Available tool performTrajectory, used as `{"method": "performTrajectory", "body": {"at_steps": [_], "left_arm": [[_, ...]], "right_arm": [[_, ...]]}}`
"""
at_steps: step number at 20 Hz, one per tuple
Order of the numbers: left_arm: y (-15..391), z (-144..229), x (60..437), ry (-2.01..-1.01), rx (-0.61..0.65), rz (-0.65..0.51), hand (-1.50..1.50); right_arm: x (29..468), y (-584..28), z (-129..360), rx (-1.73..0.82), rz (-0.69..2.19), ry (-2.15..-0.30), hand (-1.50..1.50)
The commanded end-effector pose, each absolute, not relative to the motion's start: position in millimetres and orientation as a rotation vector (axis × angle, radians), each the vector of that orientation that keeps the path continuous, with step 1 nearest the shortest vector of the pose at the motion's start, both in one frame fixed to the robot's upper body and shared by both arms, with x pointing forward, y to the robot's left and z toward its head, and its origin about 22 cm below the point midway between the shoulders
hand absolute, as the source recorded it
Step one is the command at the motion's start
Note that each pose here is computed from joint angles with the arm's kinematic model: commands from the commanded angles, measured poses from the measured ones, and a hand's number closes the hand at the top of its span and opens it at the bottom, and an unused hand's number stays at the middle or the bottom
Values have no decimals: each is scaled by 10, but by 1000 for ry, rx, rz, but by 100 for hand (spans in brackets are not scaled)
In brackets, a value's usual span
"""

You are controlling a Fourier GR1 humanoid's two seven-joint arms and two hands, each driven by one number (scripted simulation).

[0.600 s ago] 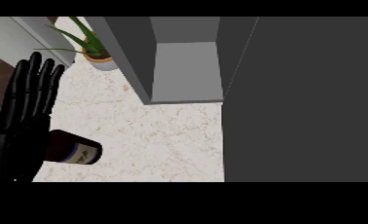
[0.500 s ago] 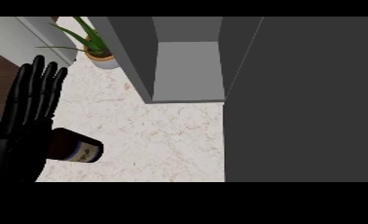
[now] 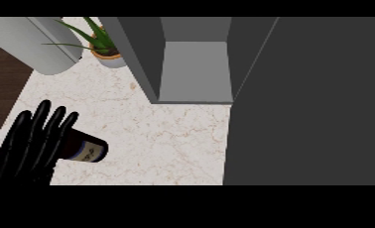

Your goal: Pick up the wine, place it into the cabinet and close the cabinet

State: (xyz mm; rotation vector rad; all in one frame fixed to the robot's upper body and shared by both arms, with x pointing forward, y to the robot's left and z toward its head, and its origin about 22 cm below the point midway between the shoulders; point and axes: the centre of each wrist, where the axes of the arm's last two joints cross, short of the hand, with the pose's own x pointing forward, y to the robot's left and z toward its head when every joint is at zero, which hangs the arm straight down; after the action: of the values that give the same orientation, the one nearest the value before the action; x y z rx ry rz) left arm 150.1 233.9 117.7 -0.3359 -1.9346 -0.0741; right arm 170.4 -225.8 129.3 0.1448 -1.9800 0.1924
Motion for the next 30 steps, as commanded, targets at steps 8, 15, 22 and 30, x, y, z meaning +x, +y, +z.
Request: {"method": "performTrajectory", "body": {"at_steps": [8, 15, 22, 30], "left_arm": [[2231, 1616, 1153, -1899, -412, -29, -150], [2182, 1752, 939, -1893, -427, 14, -150], [2198, 1810, 934, -1901, -355, 76, -150], [2415, 1798, 1025, -1882, -288, 70, -150]], "right_arm": [[1245, -2290, 1673, 213, 250, -1928, -150], [1336, -2122, 1824, 225, 230, -1913, -150], [1266, -2157, 1878, 185, 242, -1930, -150], [1420, -2142, 1949, 171, 216, -1944, -150]]}}
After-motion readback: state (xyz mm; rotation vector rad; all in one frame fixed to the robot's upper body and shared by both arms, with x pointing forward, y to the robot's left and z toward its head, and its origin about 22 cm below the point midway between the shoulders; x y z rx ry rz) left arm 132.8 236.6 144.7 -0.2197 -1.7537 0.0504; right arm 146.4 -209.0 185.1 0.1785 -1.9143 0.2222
